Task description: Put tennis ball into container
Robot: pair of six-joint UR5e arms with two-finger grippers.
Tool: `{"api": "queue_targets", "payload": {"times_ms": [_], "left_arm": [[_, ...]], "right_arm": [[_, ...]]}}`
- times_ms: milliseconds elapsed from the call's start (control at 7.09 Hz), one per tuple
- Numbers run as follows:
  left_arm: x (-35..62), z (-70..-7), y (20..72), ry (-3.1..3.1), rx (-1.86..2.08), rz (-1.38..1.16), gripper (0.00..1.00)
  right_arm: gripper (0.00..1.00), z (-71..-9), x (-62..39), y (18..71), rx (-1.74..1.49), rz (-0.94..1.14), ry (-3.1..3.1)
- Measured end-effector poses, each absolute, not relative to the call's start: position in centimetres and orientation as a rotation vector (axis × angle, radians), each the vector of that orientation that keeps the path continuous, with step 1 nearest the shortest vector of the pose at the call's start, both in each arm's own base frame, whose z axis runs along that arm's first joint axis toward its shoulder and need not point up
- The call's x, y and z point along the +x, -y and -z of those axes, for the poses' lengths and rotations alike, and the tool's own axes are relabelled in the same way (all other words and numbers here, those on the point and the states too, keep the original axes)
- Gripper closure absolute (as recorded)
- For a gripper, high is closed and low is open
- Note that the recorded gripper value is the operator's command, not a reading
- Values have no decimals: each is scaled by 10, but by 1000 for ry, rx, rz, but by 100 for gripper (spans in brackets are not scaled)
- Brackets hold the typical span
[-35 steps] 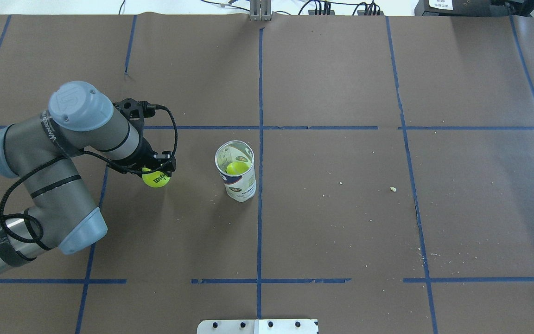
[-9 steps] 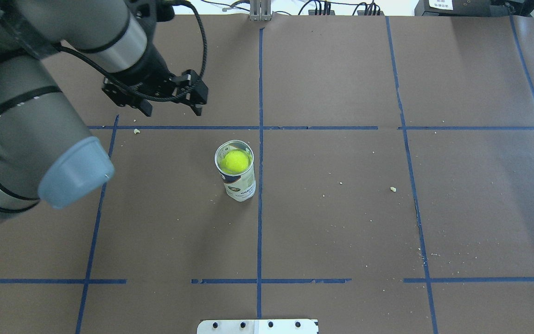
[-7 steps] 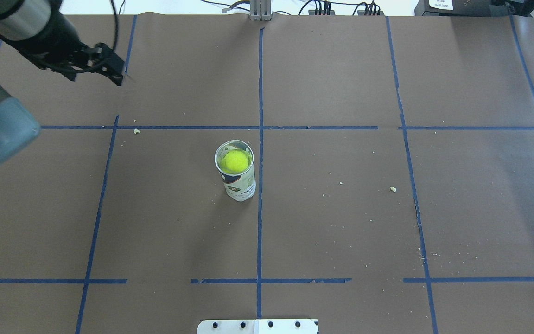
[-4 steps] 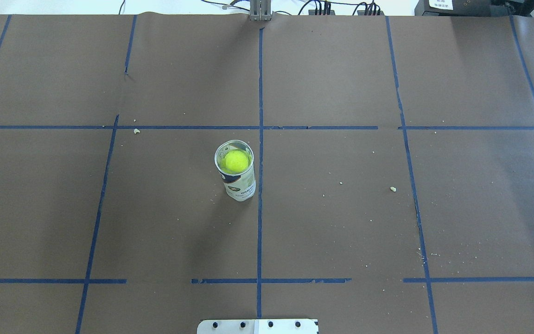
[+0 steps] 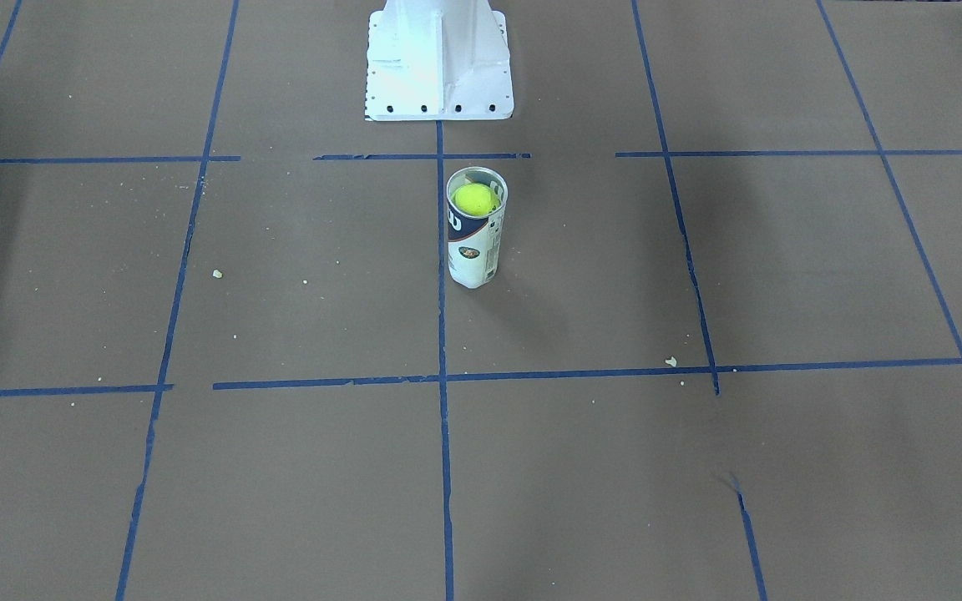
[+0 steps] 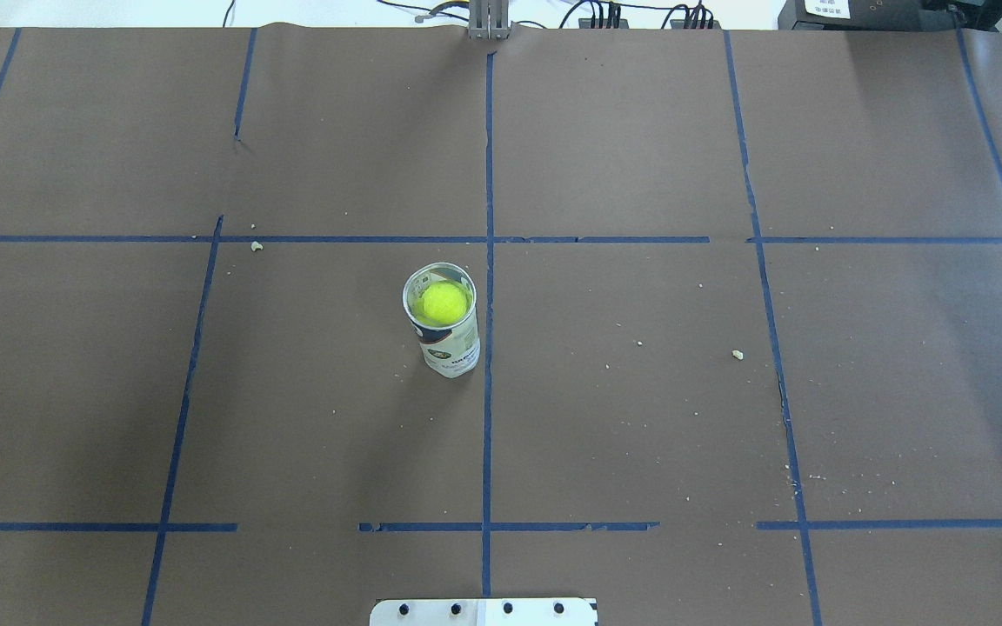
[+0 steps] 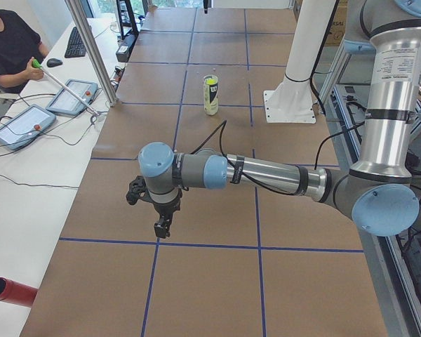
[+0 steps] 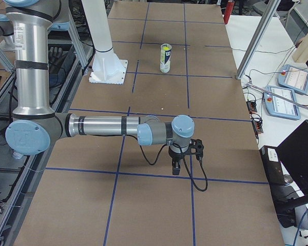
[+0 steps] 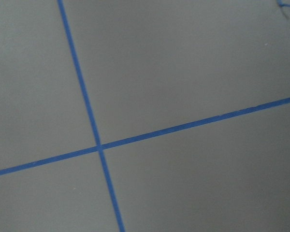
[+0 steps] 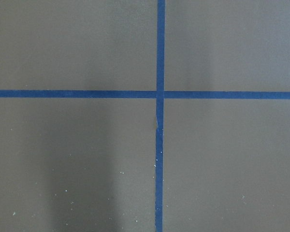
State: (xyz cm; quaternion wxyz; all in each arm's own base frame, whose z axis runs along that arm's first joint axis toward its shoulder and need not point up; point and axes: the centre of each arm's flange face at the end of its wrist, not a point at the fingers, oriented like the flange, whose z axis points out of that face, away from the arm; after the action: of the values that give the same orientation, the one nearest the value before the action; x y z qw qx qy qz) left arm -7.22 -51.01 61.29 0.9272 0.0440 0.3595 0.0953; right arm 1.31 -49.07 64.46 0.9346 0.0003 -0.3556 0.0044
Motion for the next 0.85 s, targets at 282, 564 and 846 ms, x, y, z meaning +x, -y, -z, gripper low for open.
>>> {"api": "queue_targets", "payload": {"times_ms": [282, 564, 846], "left_arm": [[-81, -640, 499, -742, 61, -175, 0], [-81, -649, 492, -751, 46, -164, 0], [-81, -660, 487, -756, 21, -151, 0]], "right_arm": [[0, -645, 13, 491, 1, -9, 727], [0, -645, 13, 491, 1, -10, 727], [0, -645, 13, 491, 1, -9, 727]]}}
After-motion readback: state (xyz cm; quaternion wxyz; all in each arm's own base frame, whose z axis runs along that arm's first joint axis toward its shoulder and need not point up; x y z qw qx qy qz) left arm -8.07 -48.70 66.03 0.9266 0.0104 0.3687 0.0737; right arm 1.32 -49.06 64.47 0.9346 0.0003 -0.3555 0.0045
